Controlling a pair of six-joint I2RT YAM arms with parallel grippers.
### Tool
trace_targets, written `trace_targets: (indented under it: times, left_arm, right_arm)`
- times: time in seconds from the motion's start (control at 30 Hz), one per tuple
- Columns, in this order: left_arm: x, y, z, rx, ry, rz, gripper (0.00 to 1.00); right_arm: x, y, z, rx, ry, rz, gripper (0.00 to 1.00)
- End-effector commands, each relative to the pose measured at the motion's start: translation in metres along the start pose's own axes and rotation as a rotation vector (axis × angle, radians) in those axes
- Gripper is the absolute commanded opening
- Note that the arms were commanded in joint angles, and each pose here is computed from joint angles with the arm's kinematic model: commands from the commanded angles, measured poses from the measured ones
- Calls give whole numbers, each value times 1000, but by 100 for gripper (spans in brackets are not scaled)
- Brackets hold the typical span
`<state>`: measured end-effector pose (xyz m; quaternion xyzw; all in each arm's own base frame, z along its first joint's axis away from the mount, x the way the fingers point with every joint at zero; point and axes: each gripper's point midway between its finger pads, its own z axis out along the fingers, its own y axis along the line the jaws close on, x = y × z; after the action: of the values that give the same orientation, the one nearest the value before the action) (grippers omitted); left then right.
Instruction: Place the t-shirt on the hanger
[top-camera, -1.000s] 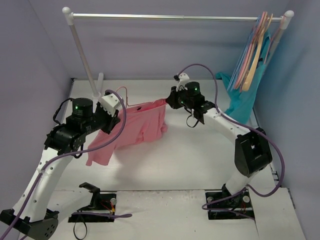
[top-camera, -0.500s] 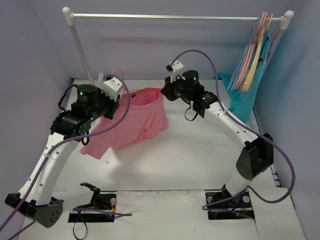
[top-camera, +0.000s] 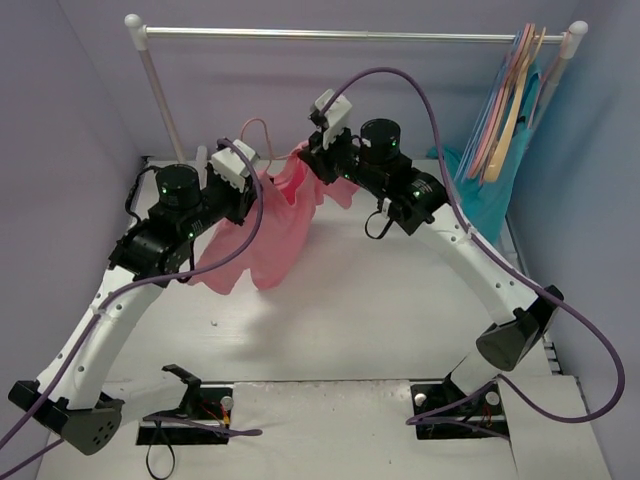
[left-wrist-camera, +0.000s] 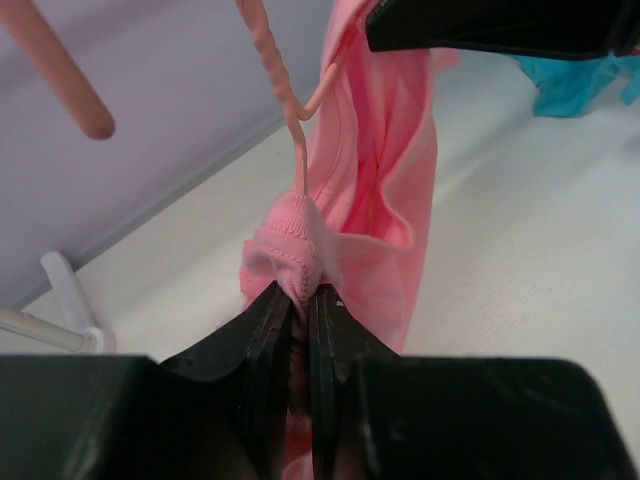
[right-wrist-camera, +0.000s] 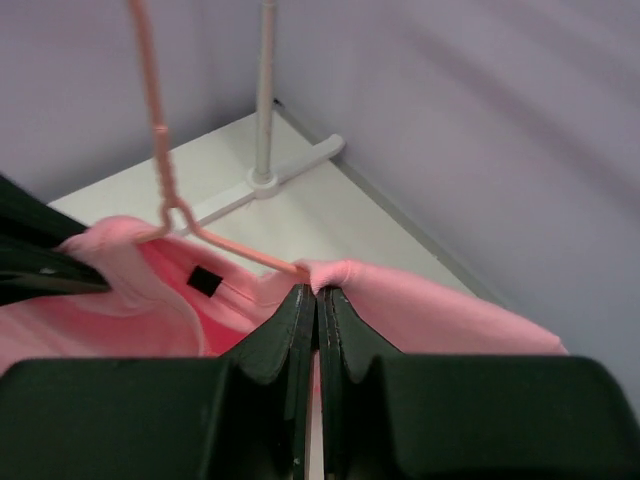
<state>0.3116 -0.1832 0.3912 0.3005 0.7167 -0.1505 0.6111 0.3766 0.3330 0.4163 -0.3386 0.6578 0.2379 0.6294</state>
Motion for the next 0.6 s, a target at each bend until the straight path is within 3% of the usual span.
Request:
trace_targets:
  times: [0.0,0.2,0.43,0.57]
  left_arm:
    - [-22,1,-1,-15,-137,-31,0]
    - [8,10,1,-107,-153,-74,0]
    - [21,4,4,-90,-182,-84,0]
    - [31,-9,8,-28,-203,-76,0]
  right_arm:
    - [4,13,-9,-39,2,-55,0]
    - [71,27,-22,-61,101,-6,0]
    - [102,41,-34,-115,157,11,0]
    - [114,49,-35,-154,186,23,7]
